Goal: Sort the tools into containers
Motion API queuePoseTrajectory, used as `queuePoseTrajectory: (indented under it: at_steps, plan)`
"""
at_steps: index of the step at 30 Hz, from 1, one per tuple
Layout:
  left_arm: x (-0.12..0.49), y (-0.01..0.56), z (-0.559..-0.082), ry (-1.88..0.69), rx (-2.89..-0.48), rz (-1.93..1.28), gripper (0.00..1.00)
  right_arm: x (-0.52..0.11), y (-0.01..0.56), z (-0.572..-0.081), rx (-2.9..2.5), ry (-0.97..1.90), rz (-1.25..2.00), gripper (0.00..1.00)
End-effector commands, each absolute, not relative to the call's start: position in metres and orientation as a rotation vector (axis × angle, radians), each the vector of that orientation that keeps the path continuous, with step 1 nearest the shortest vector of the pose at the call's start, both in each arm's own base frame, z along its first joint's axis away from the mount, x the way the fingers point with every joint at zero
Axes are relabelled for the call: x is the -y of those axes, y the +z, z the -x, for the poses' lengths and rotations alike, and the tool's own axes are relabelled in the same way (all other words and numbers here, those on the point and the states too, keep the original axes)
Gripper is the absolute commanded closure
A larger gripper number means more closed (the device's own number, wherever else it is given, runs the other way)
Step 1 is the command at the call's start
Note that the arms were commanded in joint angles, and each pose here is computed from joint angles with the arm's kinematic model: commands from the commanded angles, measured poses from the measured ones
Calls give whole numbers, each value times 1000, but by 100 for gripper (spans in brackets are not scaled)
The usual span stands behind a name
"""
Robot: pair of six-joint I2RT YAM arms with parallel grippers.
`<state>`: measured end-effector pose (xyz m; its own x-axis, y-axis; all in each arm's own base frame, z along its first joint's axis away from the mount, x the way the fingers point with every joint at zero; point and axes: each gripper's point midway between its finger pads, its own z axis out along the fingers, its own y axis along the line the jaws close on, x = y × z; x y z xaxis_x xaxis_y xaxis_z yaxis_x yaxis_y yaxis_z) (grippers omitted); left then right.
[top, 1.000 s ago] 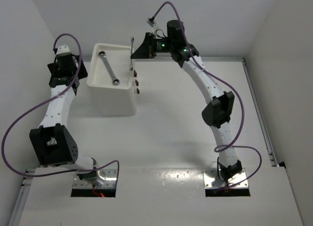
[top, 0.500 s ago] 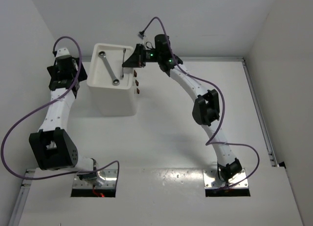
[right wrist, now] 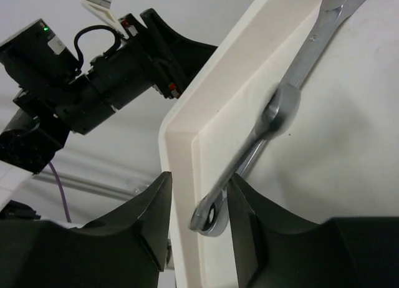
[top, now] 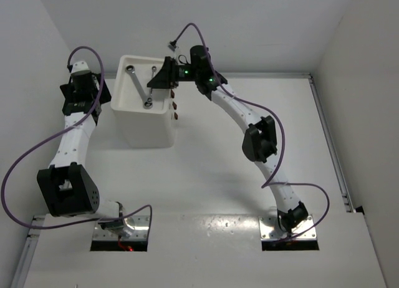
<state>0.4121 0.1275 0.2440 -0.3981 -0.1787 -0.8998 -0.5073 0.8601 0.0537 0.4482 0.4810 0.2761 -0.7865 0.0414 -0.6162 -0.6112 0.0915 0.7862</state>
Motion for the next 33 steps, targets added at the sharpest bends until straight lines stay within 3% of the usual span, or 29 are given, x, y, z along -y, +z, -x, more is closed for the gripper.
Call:
queuePoseTrajectory:
  at_steps: [1, 6, 11, 14, 15, 18, 27, 30, 31, 33]
  plan:
    - [-117, 259, -412, 327, -1931, 498, 0, -483, 294, -451, -1798, 1731, 587, 59]
    - [-115, 259, -413, 318, -1933, 492, 0, -483, 294, -451, -1792, 1724, 594, 52]
    - [-115, 259, -410, 318, -1933, 492, 0, -483, 288, -455, -1810, 1696, 578, 52]
    - [-115, 259, -410, 318, -1933, 492, 0, -478, 281, -471, -1830, 1632, 513, 65]
    - [-115, 259, -410, 318, -1933, 492, 0, -473, 280, -482, -1829, 1603, 473, 75]
    - [-115, 255, -409, 319, -1942, 492, 0, -467, 285, -498, -1783, 1528, 451, 90]
    - [-115, 255, -409, 319, -1942, 492, 0, -456, 264, -529, -1782, 1410, 387, 97]
    - [-113, 254, -410, 310, -1944, 487, 0, -456, 264, -528, -1778, 1410, 403, 75]
    - [-113, 254, -410, 310, -1944, 487, 0, -457, 264, -526, -1778, 1418, 413, 53]
    - [-113, 250, -412, 305, -1952, 498, 0, -458, 271, -518, -1768, 1450, 454, 43]
